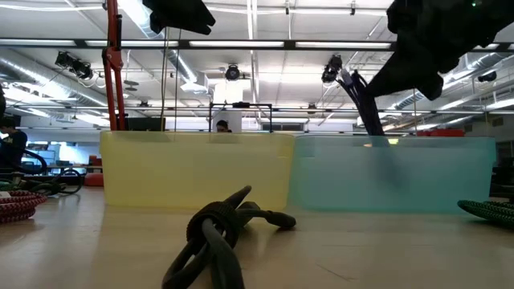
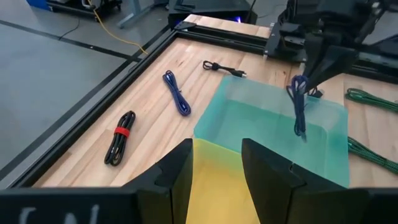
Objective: Pick & Place USB Port
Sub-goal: Put the left blue charger cable into the green bin, then put the blue charger cable into the green bin
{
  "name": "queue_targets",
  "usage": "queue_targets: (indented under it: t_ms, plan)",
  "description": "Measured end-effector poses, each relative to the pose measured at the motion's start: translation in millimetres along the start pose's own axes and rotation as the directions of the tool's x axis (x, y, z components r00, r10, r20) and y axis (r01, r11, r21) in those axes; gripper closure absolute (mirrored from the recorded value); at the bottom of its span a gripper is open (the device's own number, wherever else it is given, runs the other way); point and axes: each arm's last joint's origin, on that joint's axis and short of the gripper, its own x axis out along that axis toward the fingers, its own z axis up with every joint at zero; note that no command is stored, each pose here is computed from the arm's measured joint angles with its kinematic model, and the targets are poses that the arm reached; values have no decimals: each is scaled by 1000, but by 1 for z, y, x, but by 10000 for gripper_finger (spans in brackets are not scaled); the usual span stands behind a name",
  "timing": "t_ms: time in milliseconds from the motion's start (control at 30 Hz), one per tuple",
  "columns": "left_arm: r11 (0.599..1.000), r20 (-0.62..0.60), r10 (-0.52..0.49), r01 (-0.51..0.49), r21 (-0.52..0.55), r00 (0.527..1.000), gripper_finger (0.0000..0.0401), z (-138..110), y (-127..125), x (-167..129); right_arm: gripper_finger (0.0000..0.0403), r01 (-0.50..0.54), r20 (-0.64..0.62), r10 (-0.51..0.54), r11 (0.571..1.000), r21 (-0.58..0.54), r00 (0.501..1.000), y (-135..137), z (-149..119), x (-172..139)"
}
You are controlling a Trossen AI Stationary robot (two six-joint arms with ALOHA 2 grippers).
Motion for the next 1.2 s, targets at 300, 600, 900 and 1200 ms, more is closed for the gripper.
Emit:
queue_targets:
  t_ms: [300, 600, 900, 1200]
  plan:
    - [1000, -2, 0, 0, 1, 1000, 259, 0, 0, 0, 357, 60, -4, -61, 998, -33, 998, -2, -5, 4]
    - [1000, -3, 0, 0, 1, 1000, 259, 0, 0, 0, 264, 186, 53, -182, 978, -99, 982, -11, -4, 1]
    - [1000, -3, 0, 0, 1, 1000, 259, 0, 0, 0, 223, 337, 81, -329, 884, -324, 941, -49, 20, -16]
    - [1000, 5, 21, -21, 0, 1000, 259, 0, 1, 0, 231, 523, -41, -578, 764, -378, 815, -116, 66, -24]
